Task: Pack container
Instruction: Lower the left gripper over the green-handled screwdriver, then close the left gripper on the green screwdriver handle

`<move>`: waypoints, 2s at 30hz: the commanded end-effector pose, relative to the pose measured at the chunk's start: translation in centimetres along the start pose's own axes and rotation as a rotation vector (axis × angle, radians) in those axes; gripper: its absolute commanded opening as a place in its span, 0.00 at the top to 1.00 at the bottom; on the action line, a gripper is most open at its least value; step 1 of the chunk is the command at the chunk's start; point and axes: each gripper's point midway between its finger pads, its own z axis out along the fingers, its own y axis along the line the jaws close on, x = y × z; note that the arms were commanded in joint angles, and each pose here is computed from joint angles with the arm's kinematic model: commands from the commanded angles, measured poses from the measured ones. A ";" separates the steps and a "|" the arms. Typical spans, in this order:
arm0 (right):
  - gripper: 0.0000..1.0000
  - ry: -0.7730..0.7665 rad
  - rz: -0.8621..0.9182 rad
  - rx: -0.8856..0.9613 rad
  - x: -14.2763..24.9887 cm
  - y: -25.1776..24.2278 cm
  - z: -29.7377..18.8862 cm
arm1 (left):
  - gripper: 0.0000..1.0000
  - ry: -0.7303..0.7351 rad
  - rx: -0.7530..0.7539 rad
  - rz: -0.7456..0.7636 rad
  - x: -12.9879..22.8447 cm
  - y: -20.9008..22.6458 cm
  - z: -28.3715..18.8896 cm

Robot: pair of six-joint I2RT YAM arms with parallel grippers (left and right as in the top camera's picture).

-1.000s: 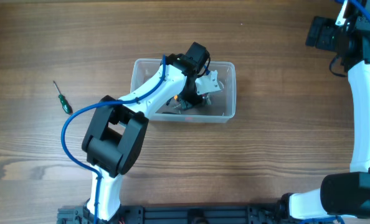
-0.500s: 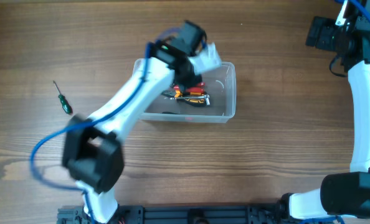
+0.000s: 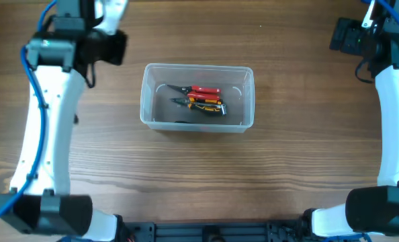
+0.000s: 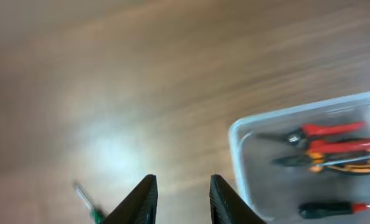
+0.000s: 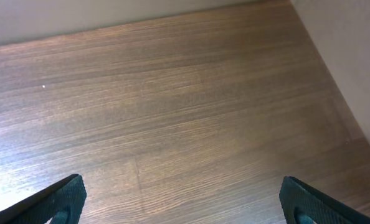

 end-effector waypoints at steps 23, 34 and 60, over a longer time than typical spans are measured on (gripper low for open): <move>0.00 0.006 0.018 -0.005 0.1 0.2 0.3 | 0.66 0.570 -0.225 -0.839 20.3 12.5 11.8; 0.00 0.006 0.018 -0.005 0.1 0.2 0.3 | 0.65 0.519 -0.256 -0.804 19.8 13.7 13.0; 0.00 0.006 0.018 -0.005 0.1 0.2 0.3 | 0.60 0.538 -0.073 -0.730 24.4 13.0 15.3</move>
